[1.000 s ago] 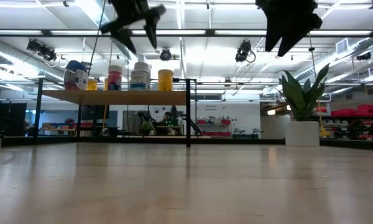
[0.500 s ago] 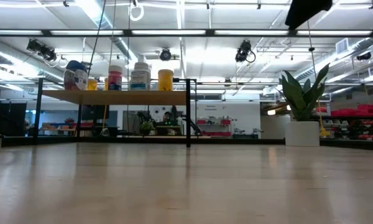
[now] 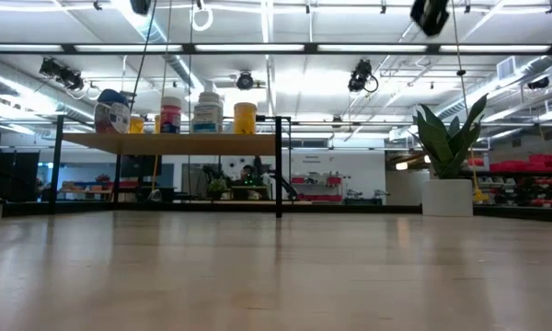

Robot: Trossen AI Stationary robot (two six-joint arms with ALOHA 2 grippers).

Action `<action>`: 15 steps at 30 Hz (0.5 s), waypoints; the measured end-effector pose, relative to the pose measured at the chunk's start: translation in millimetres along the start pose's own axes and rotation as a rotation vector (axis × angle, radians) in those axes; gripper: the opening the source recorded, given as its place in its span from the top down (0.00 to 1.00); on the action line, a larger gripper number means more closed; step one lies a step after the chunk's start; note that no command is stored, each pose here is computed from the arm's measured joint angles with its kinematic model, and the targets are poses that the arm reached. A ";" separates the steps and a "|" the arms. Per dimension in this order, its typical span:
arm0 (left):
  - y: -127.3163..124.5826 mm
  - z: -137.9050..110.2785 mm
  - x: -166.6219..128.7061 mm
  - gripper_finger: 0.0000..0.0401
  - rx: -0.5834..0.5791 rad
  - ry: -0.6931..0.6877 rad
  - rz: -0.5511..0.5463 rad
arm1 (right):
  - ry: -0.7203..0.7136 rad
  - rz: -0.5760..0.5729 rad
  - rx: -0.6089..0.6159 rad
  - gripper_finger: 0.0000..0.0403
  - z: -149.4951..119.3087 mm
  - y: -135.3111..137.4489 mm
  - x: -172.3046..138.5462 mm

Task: Pick and place medicine bottles onto shelf by color
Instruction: Return to Home Position

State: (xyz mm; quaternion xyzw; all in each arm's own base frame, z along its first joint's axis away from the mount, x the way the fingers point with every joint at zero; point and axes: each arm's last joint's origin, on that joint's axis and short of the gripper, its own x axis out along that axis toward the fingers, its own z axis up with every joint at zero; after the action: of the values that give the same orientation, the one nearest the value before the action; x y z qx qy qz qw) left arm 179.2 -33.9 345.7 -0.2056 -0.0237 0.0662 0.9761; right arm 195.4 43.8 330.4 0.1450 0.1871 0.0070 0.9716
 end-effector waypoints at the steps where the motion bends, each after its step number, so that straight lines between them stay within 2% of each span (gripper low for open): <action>1: 7.9 -7.9 -4.9 0.99 -0.028 -0.045 -0.059 | -0.034 0.018 0.026 0.98 -8.6 -6.5 2.1; 4: 29.9 -29.1 -22.9 0.99 -0.098 -0.184 -0.180 | -0.181 0.062 0.109 0.98 -30.5 -24.4 4.5; 7: 47.5 -49.3 -40.7 0.99 -0.116 -0.261 -0.214 | -0.306 0.079 0.129 0.98 -49.9 -39.3 5.0; 11: 62.1 -72.1 -55.7 1.00 -0.115 -0.262 -0.230 | -0.309 0.046 0.175 0.99 -78.4 -60.1 8.7; 15: 72.5 -91.3 -63.7 1.00 -0.105 -0.250 -0.245 | -0.353 0.096 0.194 0.99 -97.8 -71.6 11.3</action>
State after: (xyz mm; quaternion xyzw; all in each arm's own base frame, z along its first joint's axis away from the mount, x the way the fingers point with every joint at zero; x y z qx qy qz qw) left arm 114.1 -13.3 231.6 -0.2419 -0.1730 -0.0297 0.9543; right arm 167.2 3.2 219.0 0.2458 0.0065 0.0097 0.9693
